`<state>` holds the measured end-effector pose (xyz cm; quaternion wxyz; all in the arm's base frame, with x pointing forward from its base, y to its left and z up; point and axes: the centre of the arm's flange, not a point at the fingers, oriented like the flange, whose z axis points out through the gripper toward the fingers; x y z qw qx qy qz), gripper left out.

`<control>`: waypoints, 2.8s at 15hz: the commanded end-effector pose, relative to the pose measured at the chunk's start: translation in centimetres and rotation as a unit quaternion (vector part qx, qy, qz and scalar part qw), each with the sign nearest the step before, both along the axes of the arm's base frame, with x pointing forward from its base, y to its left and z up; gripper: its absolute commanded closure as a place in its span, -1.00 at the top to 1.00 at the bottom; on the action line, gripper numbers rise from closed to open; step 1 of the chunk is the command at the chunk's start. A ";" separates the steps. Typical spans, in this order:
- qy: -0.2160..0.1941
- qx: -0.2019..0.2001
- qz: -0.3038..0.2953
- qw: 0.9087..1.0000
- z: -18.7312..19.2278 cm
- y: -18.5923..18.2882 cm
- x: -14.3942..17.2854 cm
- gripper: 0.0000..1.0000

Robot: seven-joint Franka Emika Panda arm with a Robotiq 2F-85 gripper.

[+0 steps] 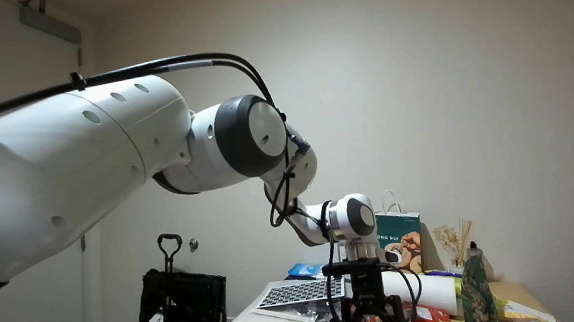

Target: Use the white cloth to wipe the table

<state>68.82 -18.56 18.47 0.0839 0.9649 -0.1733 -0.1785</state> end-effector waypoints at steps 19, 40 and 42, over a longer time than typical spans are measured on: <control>0.123 0.021 0.003 0.992 -6.8 0.3 -0.5 0.50; 0.183 0.030 0.241 0.953 -7.0 10.1 0.2 -0.96; 0.166 0.027 0.218 0.961 -6.9 10.7 0.9 -0.97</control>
